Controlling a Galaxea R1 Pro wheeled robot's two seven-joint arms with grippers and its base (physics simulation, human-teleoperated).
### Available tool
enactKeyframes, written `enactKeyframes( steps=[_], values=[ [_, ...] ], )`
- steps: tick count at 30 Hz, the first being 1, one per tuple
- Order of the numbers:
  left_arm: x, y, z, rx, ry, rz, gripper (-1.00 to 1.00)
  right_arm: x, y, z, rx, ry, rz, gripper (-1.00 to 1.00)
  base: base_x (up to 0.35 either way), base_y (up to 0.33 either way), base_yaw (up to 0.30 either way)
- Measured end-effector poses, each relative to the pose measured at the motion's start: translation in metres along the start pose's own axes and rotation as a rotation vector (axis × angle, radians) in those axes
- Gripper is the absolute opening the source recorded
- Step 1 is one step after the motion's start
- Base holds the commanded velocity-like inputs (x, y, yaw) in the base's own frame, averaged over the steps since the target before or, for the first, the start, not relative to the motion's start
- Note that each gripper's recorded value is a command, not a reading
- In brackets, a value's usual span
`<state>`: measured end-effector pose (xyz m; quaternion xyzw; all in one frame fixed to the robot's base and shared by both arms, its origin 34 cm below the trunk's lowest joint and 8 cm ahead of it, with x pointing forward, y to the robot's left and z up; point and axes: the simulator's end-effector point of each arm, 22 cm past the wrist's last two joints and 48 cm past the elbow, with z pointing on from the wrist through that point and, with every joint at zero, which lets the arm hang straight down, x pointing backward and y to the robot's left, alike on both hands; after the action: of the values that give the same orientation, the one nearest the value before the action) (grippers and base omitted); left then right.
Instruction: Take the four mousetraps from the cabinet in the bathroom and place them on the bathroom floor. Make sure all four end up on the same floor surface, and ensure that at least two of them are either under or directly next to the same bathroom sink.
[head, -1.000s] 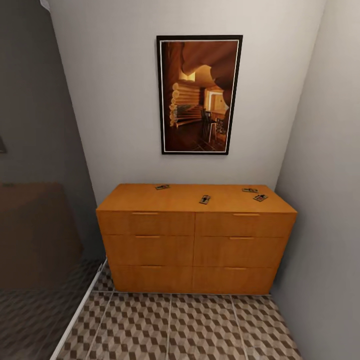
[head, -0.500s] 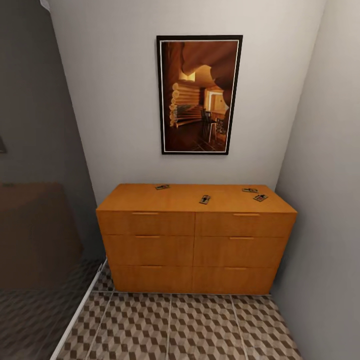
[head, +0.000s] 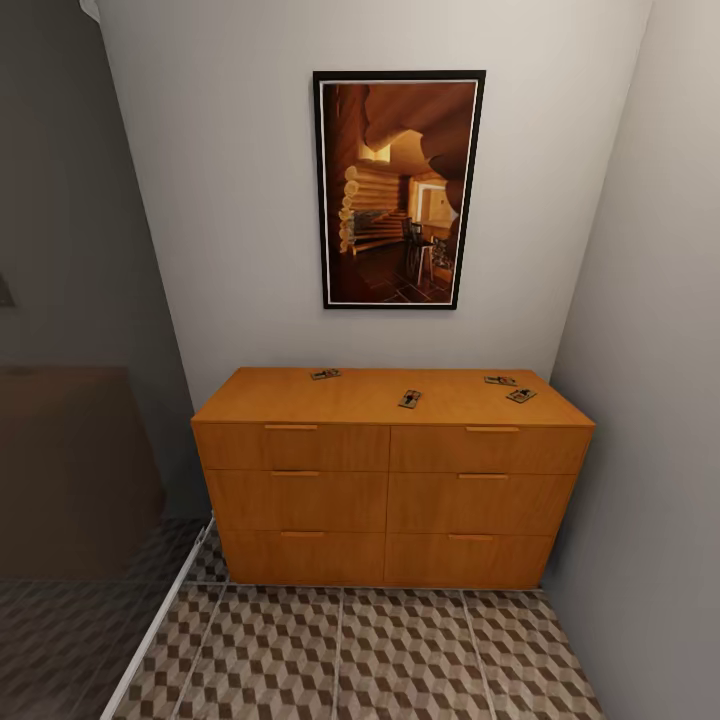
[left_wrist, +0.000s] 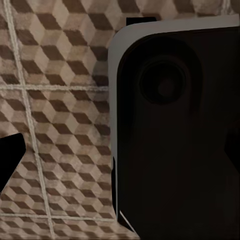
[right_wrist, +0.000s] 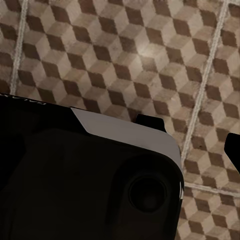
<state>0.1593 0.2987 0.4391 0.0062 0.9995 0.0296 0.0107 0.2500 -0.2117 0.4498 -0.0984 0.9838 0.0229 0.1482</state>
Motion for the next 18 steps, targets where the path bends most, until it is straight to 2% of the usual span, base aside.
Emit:
enactKeyframes(
  steps=[6,18],
  values=[
    [0.022,0.0,0.0,0.0,0.045,0.0,1.0,0.002,-0.003,0.0,0.004,0.004,-0.003,1.0,0.0,0.0,0.0],
    [0.025,0.0,0.0,0.0,0.053,0.001,1.0,0.001,-0.002,0.0,0.002,0.003,-0.002,1.0,0.0,0.0,0.0]
  ],
)
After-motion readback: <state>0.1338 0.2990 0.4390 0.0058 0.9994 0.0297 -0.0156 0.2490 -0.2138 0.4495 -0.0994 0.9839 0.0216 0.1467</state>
